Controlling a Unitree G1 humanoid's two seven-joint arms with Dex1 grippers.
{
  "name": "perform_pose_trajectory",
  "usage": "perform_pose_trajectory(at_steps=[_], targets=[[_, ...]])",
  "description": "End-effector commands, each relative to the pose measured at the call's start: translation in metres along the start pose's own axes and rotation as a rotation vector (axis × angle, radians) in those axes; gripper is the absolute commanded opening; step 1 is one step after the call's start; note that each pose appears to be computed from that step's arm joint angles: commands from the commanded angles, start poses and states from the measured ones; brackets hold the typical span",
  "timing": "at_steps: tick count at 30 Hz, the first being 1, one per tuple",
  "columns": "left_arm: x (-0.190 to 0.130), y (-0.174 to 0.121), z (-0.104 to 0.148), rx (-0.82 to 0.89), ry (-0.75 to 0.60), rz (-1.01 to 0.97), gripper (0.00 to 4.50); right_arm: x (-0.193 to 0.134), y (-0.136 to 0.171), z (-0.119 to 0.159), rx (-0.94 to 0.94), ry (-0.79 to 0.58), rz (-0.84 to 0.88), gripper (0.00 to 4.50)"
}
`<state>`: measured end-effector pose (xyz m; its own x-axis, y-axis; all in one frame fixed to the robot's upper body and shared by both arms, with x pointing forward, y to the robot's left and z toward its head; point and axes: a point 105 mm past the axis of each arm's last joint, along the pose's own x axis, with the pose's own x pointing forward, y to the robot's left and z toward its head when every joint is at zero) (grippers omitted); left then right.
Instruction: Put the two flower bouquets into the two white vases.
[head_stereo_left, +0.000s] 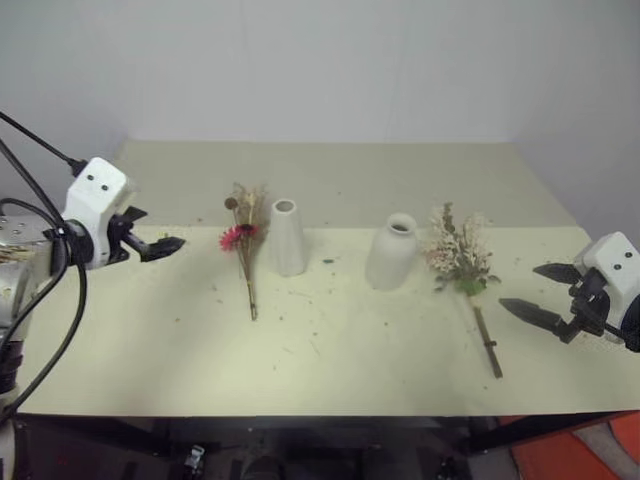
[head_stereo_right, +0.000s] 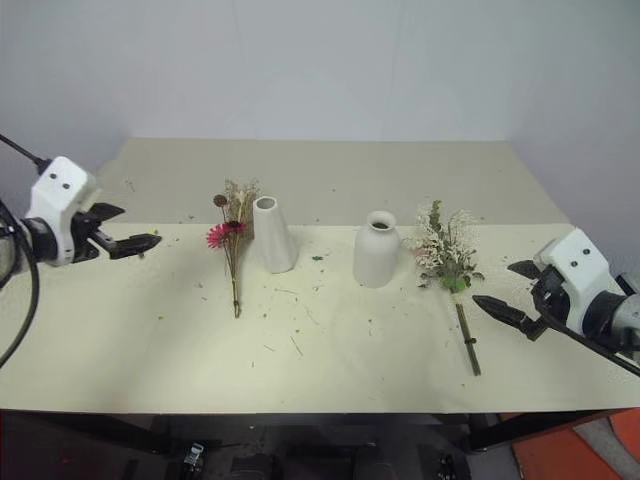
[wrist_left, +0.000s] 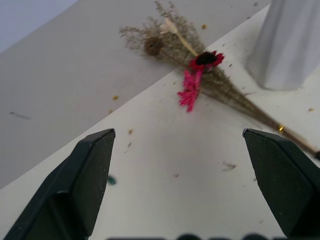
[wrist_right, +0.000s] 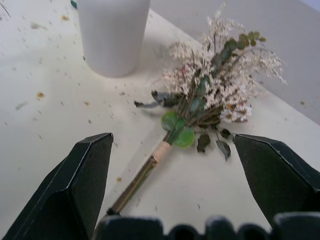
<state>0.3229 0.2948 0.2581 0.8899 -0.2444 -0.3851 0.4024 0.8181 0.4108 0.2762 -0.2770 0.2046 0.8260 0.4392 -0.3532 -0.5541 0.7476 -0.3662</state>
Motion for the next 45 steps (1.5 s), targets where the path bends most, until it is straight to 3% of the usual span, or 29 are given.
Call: perform_pose_trajectory(at_steps=[1, 8, 20, 24, 29, 37, 43, 45], targets=[[-0.027, 0.012, 0.006, 0.041, -0.002, 0.031, 4.47, -0.003, -0.003, 0.002, -0.02, 0.033, 0.019, 4.5], [-0.029, 0.012, -0.003, 0.007, 0.004, 0.077, 4.47, 0.007, -0.012, 0.012, -0.008, 0.003, 0.011, 4.5], [-0.017, -0.042, 0.011, 0.056, -0.094, -0.144, 4.47, 0.014, -0.018, 0.014, 0.103, 0.041, -0.033, 4.5], [-0.021, -0.076, 0.034, 0.192, -0.264, -0.399, 4.47, 0.032, -0.002, 0.004, 0.155, 0.126, -0.032, 4.5], [-0.024, -0.105, 0.07, 0.317, -0.432, -0.615, 4.47, 0.048, -0.006, -0.012, 0.207, 0.199, -0.069, 4.5], [-0.014, -0.135, 0.122, 0.396, -0.643, -0.732, 4.47, 0.066, -0.013, -0.035, 0.281, 0.277, -0.139, 4.5], [0.0, -0.146, 0.123, 0.411, -0.64, -0.748, 4.47, 0.081, -0.013, -0.041, 0.32, 0.283, -0.128, 4.5], [0.004, -0.146, 0.119, 0.413, -0.624, -0.743, 4.5, 0.086, -0.014, -0.043, 0.331, 0.292, -0.125, 4.13]])
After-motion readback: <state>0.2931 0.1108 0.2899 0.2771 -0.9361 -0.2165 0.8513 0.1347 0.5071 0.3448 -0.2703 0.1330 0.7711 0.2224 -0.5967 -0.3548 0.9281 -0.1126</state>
